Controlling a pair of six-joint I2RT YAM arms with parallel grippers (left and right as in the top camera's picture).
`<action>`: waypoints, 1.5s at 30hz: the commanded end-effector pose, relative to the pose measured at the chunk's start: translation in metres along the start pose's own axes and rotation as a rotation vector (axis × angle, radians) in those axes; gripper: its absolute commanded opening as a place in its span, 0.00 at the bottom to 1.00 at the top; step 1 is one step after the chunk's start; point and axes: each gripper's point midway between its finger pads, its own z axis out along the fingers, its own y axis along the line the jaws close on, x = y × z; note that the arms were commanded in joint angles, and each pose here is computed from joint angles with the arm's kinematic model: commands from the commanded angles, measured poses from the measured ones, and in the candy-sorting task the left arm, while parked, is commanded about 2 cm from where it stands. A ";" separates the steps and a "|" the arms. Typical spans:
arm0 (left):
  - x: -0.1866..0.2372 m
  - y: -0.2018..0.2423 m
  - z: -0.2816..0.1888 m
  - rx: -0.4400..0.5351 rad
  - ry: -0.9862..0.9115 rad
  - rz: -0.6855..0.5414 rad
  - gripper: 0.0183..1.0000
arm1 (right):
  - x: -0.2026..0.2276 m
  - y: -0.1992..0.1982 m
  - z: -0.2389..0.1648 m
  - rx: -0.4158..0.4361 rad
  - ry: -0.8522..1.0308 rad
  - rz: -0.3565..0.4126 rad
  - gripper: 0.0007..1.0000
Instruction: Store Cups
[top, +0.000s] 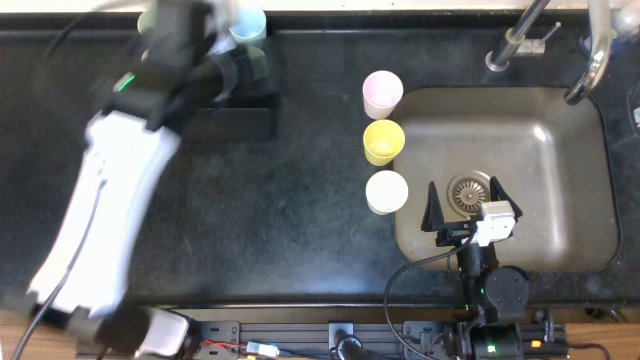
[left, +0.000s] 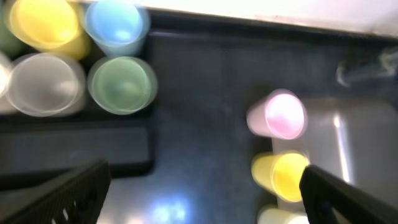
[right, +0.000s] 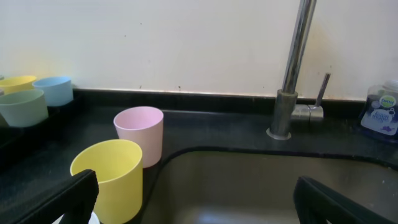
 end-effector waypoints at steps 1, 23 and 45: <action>-0.002 -0.057 0.015 -0.054 0.023 0.024 1.00 | 0.003 0.001 0.000 -0.005 -0.001 0.007 1.00; 0.057 -0.075 0.148 -0.111 0.295 -0.089 1.00 | 0.003 0.001 0.000 -0.005 -0.001 0.007 1.00; 0.069 -0.076 0.198 -0.094 0.327 -0.104 1.00 | 0.003 0.001 0.000 -0.005 -0.001 0.007 1.00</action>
